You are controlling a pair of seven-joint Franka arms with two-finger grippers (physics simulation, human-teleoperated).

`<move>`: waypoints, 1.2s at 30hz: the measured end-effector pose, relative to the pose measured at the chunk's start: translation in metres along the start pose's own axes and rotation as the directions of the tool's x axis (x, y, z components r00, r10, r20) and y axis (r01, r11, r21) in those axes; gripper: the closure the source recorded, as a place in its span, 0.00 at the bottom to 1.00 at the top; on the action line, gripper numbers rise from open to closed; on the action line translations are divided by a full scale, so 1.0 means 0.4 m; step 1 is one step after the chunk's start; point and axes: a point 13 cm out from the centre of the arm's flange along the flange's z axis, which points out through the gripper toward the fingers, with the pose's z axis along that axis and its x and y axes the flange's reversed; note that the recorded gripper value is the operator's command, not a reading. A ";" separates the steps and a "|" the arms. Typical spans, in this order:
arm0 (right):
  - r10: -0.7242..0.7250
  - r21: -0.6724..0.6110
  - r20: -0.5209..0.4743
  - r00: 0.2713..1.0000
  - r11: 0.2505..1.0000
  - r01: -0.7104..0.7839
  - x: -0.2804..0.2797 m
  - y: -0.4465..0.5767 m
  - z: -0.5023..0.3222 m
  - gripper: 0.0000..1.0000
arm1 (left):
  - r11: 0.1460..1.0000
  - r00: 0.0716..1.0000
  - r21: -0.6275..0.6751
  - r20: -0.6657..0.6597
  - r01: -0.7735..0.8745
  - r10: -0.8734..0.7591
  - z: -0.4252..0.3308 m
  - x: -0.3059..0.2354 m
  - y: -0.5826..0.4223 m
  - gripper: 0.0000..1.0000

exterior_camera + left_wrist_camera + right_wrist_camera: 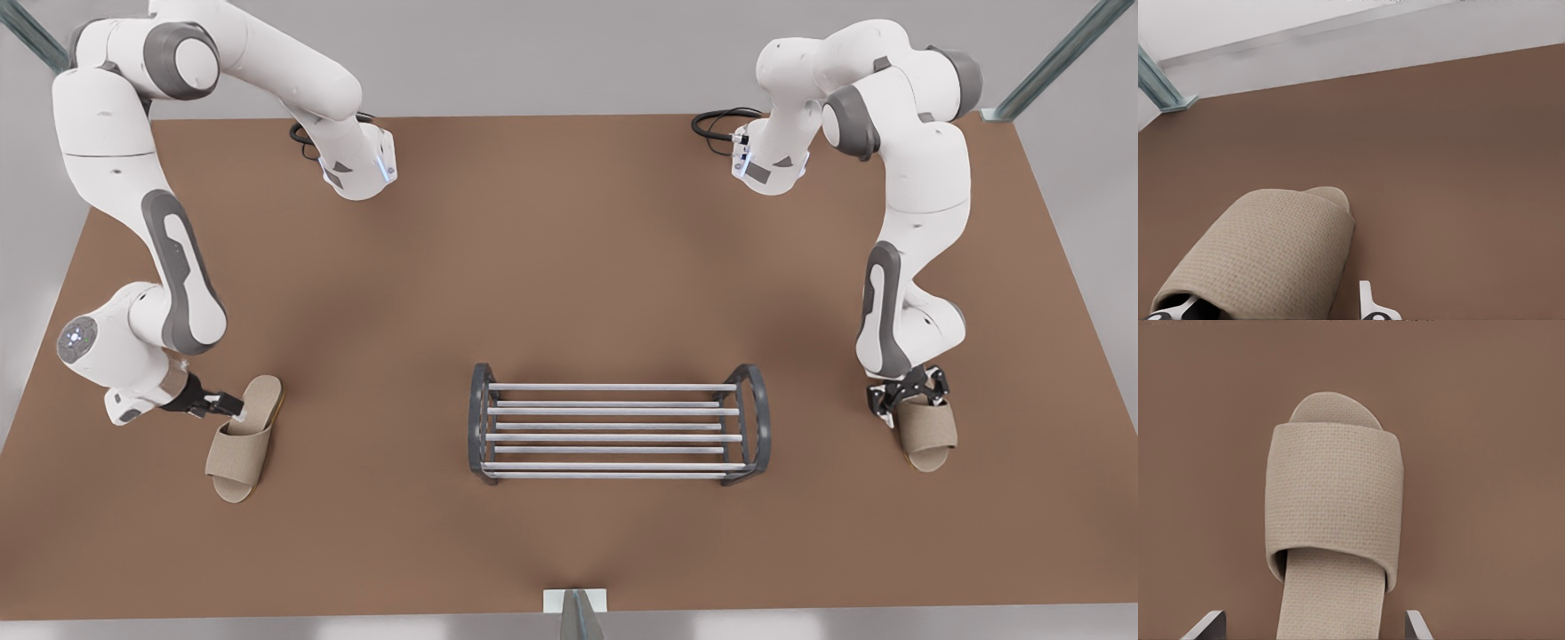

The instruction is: Place the right shoe on the shoe rack with the right arm, and place the left shoe on the shoe rack with the left arm

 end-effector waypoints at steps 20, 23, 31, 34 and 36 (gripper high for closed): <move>0.086 -0.001 0.014 0.996 0.996 -0.086 -0.063 -0.030 0.052 0.00 | 0.999 0.999 0.039 0.044 0.015 -0.017 -0.051 -0.110 -0.045 0.79; 0.099 -0.001 0.007 0.995 0.995 -0.099 -0.054 -0.048 0.047 0.00 | 0.994 0.989 0.087 0.127 0.067 -0.078 -0.164 -0.299 -0.055 0.79; 0.120 0.000 -0.017 0.993 0.993 -0.120 -0.001 -0.099 0.034 0.00 | 0.883 0.930 0.464 0.288 0.072 -0.228 -0.738 -0.775 -0.409 0.79; 0.111 -0.001 -0.014 0.994 0.994 -0.111 -0.006 -0.093 0.035 0.00 | 0.806 0.933 0.590 0.261 0.048 -0.247 -0.914 -0.788 -0.588 0.79; 0.104 -0.002 -0.011 0.995 0.995 -0.104 -0.010 -0.087 0.040 0.00 | 0.758 0.937 0.652 0.243 0.034 -0.251 -1.017 -0.780 -0.679 0.79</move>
